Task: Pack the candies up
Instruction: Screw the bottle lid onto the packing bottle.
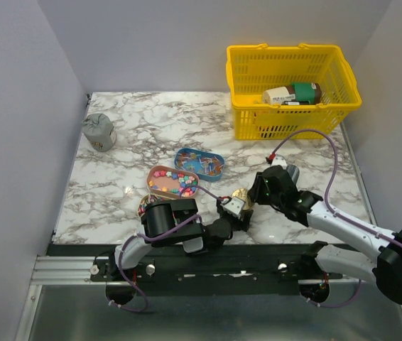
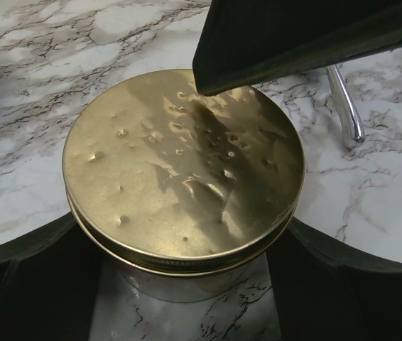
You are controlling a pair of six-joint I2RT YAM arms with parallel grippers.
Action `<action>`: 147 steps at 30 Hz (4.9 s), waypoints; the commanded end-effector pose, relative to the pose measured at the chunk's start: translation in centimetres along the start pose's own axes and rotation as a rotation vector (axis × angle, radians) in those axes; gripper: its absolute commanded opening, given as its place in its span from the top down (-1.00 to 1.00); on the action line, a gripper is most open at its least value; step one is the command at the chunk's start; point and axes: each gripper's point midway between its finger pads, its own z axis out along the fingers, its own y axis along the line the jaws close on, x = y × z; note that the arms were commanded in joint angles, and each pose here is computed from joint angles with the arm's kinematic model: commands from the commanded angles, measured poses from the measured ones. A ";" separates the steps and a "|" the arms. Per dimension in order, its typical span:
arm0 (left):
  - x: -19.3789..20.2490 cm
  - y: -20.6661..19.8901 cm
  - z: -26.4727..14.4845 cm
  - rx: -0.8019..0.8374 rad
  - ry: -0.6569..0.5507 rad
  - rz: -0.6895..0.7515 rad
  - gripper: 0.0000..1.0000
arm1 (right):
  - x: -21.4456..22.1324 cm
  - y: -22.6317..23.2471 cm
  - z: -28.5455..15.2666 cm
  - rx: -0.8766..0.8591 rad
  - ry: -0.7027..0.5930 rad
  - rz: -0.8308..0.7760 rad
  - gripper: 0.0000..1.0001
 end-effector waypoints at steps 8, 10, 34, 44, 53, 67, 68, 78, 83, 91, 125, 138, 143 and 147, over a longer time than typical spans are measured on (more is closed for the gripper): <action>7.6 3.0 -2.1 -0.062 0.233 0.107 -0.25 | 2.9 -0.5 1.2 -0.027 0.077 0.019 0.55; 7.9 2.9 -2.0 -0.071 0.249 0.117 -0.25 | 4.1 -1.0 1.0 -0.023 0.110 0.026 0.62; 9.2 4.1 -2.1 -0.092 0.302 0.127 -0.25 | 4.8 -1.9 -4.6 -0.070 0.091 0.146 0.99; 10.4 3.6 -3.0 -0.035 0.333 0.171 -0.25 | -0.6 -1.4 -3.0 0.032 -0.041 0.128 -0.15; 11.6 3.5 -3.4 -0.019 0.363 0.190 -0.25 | -1.9 0.1 0.4 0.012 -0.032 0.058 0.32; 12.6 3.6 -3.4 -0.041 0.391 0.195 -0.25 | 3.7 -0.4 1.1 -0.045 0.133 0.051 0.81; 12.7 3.7 -3.4 -0.047 0.395 0.191 -0.25 | 4.7 -0.8 0.9 -0.043 0.156 0.053 0.87; 13.1 4.6 -3.0 -0.093 0.421 0.179 -0.25 | 8.3 -1.3 -2.4 -0.135 0.227 0.096 0.99; 13.2 4.6 -3.0 -0.091 0.422 0.187 -0.25 | 7.9 -1.2 -3.8 -0.169 0.193 0.116 0.99; 12.8 4.2 -4.5 -0.043 0.405 0.239 -0.25 | 1.3 -3.6 -6.6 -0.020 -0.092 0.186 0.13; 14.1 4.4 -5.6 -0.056 0.437 0.228 -0.25 | 5.6 -2.5 -0.2 -0.046 0.181 0.053 0.83; 14.4 5.5 -5.0 -0.144 0.467 0.224 -0.25 | 8.9 -1.4 -3.0 -0.177 0.269 0.151 0.99; 14.4 5.7 -4.8 -0.149 0.469 0.220 -0.28 | 9.2 -0.4 -4.1 -0.251 0.287 0.158 0.99; 14.2 5.5 -4.5 -0.143 0.462 0.226 -0.29 | 8.1 -0.3 -4.8 -0.252 0.238 0.159 0.99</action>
